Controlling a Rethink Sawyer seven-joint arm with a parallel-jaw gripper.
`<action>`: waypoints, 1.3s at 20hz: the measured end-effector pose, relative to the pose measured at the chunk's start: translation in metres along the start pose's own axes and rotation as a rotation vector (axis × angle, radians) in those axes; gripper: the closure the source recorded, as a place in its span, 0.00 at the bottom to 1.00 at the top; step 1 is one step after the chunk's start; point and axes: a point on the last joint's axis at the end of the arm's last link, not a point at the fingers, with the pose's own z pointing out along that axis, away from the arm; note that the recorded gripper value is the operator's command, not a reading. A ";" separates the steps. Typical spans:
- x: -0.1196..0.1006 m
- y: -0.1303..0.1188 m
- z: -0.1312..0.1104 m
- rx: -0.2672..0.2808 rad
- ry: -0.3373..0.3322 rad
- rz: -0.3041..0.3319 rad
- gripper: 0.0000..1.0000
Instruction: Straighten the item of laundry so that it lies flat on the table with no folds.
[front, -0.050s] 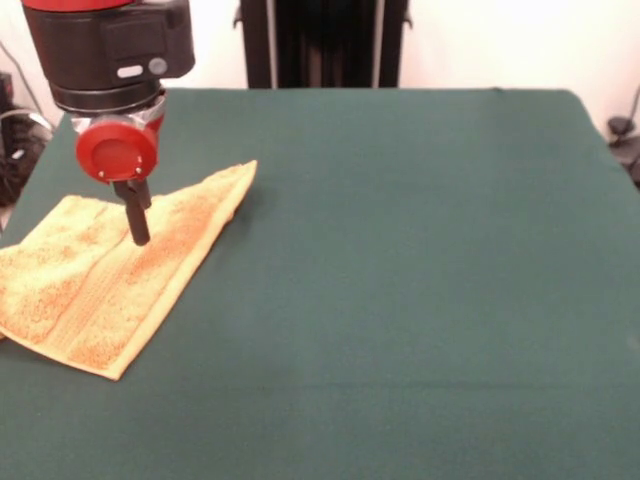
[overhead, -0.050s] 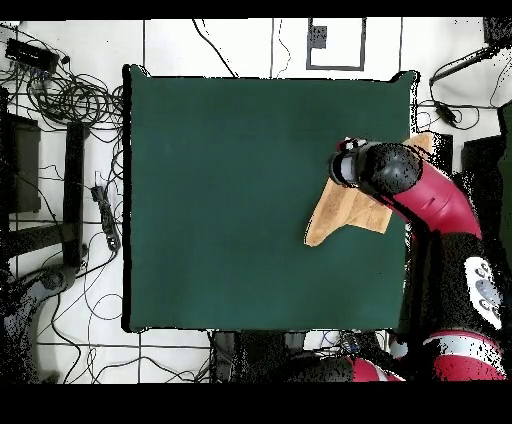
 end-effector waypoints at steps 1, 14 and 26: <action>0.002 0.001 0.003 -0.003 0.000 0.005 0.00; 0.041 -0.007 0.038 -0.006 0.000 0.120 0.00; 0.066 -0.015 0.029 0.019 0.018 0.231 0.00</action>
